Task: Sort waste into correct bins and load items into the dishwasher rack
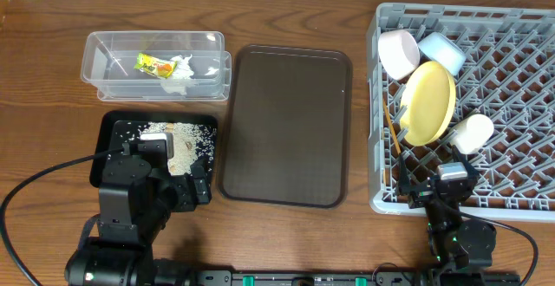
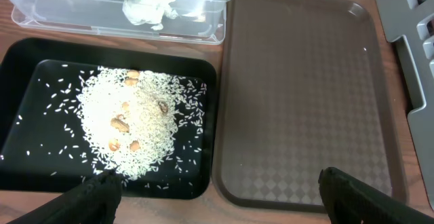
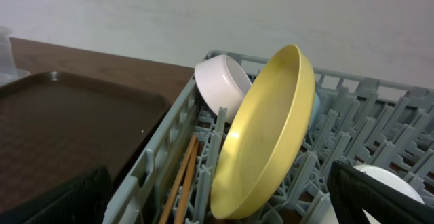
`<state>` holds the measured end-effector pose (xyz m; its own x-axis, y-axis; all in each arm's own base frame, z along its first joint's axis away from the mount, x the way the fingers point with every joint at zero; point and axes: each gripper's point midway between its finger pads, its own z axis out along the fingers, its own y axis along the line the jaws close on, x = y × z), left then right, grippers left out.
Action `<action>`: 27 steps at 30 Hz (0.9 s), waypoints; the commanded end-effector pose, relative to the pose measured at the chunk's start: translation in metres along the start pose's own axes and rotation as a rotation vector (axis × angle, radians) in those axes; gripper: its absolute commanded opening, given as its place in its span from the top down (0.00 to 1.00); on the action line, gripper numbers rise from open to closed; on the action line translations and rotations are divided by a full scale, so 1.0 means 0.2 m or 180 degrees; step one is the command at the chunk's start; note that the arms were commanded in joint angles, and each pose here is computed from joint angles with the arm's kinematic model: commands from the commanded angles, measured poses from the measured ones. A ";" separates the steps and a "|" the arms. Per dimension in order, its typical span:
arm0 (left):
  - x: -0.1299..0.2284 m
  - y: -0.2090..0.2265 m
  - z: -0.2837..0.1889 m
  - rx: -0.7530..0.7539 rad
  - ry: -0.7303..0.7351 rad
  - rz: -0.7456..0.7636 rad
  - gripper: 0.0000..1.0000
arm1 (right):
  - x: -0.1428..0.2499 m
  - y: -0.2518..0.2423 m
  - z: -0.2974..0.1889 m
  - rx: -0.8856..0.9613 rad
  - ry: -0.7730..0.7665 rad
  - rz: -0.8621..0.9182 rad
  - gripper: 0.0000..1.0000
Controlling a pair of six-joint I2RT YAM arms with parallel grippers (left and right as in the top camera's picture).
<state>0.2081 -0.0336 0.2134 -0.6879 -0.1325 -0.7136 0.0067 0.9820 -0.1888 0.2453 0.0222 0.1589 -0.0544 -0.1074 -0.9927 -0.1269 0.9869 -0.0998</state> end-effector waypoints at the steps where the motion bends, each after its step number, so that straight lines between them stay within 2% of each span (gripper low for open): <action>1: 0.00 0.01 0.00 -0.0046 -0.0008 0.0021 0.04 | 0.00 0.01 0.00 -0.0025 -0.0007 -0.0035 0.01; 19: 0.02 0.03 -0.01 -0.0080 -0.0006 0.0050 0.04 | 0.00 0.01 0.00 -0.0025 -0.0007 -0.0035 0.01; 27: 0.02 0.11 0.02 -0.0184 -0.0694 -0.0007 0.04 | 0.00 0.01 0.00 -0.0025 -0.0007 -0.0035 0.01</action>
<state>0.2092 -0.0224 0.2192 -0.5407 -0.1615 -0.8256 -0.0085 0.9824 -0.1866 0.2453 0.0222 0.1589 -0.0544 -0.1077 -0.9927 -0.1270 0.9868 -0.1002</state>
